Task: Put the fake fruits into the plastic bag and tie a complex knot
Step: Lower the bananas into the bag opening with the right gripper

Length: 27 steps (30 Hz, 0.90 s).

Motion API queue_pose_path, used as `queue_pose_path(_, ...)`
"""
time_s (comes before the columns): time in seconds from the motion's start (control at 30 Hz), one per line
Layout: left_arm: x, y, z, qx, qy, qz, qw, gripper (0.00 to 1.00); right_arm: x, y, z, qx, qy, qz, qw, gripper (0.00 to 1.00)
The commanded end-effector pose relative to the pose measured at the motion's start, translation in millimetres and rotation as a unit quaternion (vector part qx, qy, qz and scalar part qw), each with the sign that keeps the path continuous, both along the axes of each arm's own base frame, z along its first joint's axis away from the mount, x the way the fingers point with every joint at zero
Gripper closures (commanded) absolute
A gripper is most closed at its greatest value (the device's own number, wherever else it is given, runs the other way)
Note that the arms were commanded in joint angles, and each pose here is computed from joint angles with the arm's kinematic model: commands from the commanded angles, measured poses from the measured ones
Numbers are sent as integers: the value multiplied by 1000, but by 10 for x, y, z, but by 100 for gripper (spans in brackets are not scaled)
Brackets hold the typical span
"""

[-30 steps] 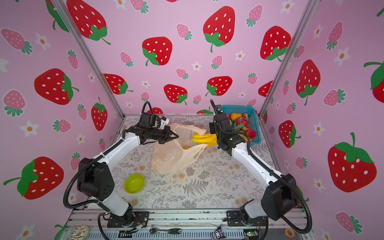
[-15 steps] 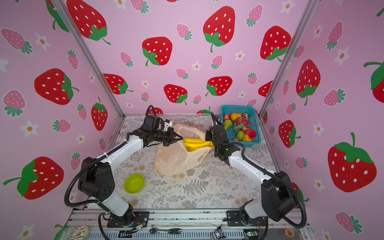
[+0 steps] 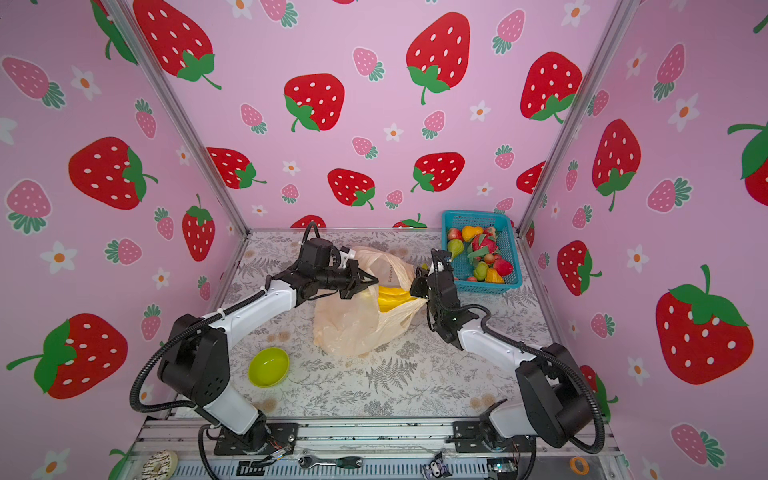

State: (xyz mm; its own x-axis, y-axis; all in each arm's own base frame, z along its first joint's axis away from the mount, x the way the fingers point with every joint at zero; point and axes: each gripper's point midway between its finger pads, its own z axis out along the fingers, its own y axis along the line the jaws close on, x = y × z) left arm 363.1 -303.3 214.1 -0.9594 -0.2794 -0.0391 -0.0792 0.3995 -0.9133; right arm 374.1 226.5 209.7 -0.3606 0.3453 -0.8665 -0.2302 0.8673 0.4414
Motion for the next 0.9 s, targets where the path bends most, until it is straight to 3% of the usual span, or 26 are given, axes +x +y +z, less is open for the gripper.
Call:
queue_pose_path(0.0, 69, -101, 215, -26, -18, 4, 1000, 100, 44, 61, 236, 61, -21, -6, 998, 100)
queue_pose_path(0.2, 56, -146, 271, -19, -24, -10, 999, 100, 205, -28, 20, -73, -23, -43, 996, 100)
queue_pose_path(0.3, 70, -177, 331, -25, -29, -15, 999, 100, 220, 25, -30, -104, -27, -39, 993, 100)
queue_pose_path(0.4, 84, -222, 368, -29, -29, -20, 999, 100, 208, 173, -69, -90, -24, -9, 996, 100)
queue_pose_path(0.57, 56, -326, 315, -33, -19, -31, 999, 100, 179, 383, -67, -14, -9, 28, 999, 100)
queue_pose_path(0.87, -24, -410, 198, -39, -1, -29, 999, 100, 296, 422, -222, 85, 29, -5, 996, 100)
